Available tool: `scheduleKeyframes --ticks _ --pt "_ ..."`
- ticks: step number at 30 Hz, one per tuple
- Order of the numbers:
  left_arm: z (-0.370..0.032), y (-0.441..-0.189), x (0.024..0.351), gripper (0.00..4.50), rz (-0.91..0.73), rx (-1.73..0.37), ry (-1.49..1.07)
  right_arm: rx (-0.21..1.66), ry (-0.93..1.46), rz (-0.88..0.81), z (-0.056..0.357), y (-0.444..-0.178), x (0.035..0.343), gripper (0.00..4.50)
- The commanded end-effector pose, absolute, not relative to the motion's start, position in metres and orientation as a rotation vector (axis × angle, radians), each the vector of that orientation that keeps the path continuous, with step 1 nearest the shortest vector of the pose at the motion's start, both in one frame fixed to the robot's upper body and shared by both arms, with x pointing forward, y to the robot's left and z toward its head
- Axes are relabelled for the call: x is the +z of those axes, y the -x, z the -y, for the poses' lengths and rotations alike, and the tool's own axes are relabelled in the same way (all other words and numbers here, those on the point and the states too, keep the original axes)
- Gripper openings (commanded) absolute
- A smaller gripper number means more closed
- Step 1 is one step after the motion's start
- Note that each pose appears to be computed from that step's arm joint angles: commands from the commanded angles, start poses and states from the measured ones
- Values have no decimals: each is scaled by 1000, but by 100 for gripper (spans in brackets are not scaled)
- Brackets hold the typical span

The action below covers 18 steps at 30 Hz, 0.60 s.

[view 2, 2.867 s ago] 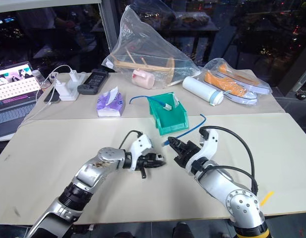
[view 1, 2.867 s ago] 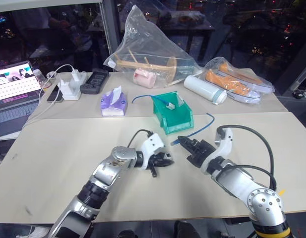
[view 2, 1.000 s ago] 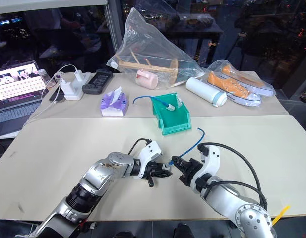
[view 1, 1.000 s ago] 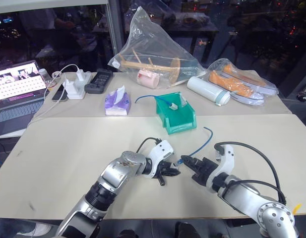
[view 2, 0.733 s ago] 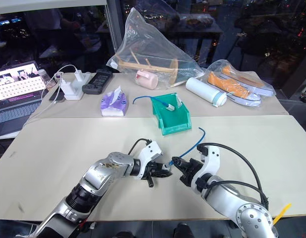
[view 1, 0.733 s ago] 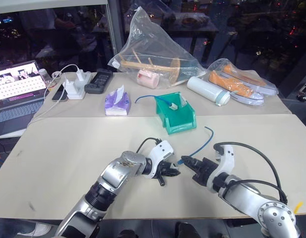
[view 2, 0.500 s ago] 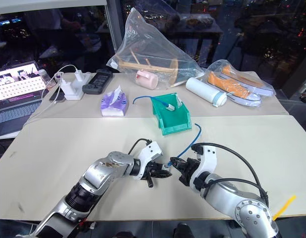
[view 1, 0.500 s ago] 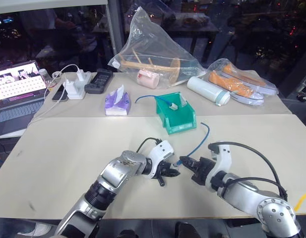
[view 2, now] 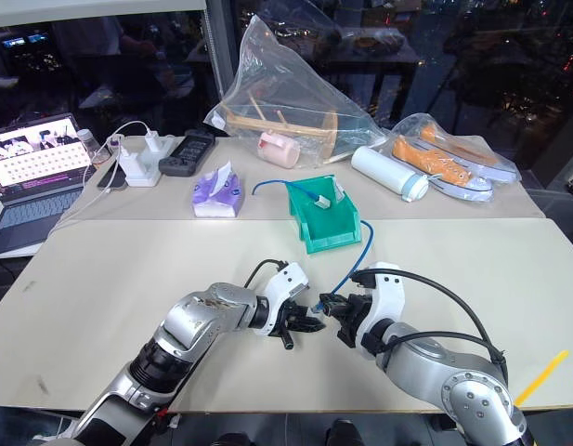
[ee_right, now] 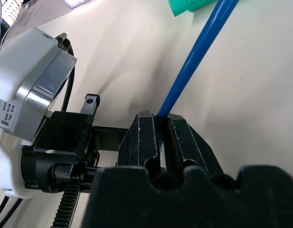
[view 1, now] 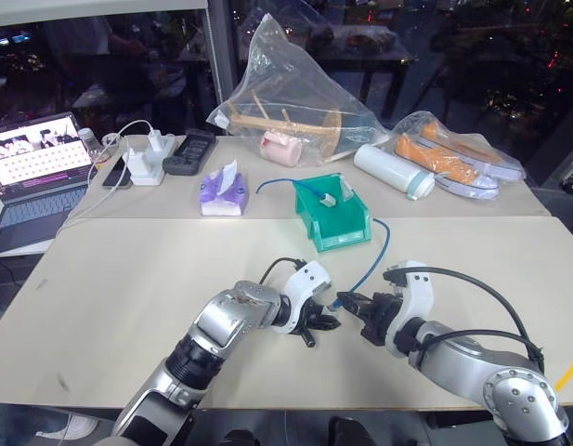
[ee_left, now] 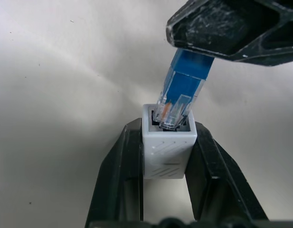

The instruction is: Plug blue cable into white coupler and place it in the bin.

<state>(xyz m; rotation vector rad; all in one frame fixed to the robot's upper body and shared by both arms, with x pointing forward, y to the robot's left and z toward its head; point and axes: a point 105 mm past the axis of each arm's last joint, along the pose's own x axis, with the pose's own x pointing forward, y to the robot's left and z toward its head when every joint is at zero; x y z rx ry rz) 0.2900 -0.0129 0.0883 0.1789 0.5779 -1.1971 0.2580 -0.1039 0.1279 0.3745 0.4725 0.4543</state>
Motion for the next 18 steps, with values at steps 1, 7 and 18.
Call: scheduleKeyframes --ticks 1,7,18 --pt "21 -292 102 68 -521 -1203 -185 539 -379 -545 90 -245 119 0" --pt "24 -286 103 68 -511 -1227 -190 575 -437 -607 85 -243 107 0" --pt "22 -285 104 68 -497 -1191 -174 637 -418 -666 76 -244 99 0"
